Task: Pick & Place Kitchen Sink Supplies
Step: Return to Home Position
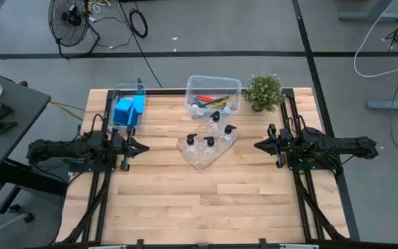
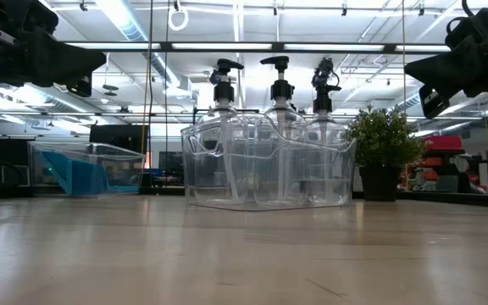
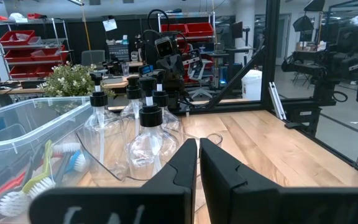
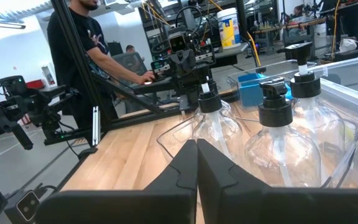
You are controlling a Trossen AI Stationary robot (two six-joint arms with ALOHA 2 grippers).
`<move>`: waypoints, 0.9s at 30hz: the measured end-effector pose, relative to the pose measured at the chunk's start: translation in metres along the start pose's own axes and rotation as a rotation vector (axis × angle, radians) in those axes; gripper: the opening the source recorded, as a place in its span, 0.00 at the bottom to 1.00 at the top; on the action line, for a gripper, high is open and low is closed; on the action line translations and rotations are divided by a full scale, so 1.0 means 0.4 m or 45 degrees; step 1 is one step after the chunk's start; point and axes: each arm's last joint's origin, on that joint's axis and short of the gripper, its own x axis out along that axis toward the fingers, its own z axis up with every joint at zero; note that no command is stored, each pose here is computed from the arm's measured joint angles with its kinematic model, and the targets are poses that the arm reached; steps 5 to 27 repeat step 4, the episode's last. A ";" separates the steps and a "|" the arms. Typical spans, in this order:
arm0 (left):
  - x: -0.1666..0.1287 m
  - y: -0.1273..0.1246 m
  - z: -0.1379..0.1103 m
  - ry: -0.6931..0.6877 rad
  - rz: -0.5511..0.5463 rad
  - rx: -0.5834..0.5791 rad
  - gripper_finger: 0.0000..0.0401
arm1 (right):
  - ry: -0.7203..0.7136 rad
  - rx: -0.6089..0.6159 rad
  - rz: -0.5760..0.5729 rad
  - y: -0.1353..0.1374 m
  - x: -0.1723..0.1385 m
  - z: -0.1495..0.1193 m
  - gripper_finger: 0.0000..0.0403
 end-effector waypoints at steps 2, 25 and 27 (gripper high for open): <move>0.000 0.000 0.000 0.000 -0.001 0.000 0.06 | 0.000 0.000 0.000 0.000 0.000 0.000 0.01; 0.000 0.000 0.000 0.000 0.000 0.000 0.06 | 0.000 0.000 0.000 0.000 0.000 0.000 0.01; 0.000 0.000 0.000 0.000 0.000 0.000 0.06 | 0.000 0.000 0.000 0.000 0.000 0.000 0.01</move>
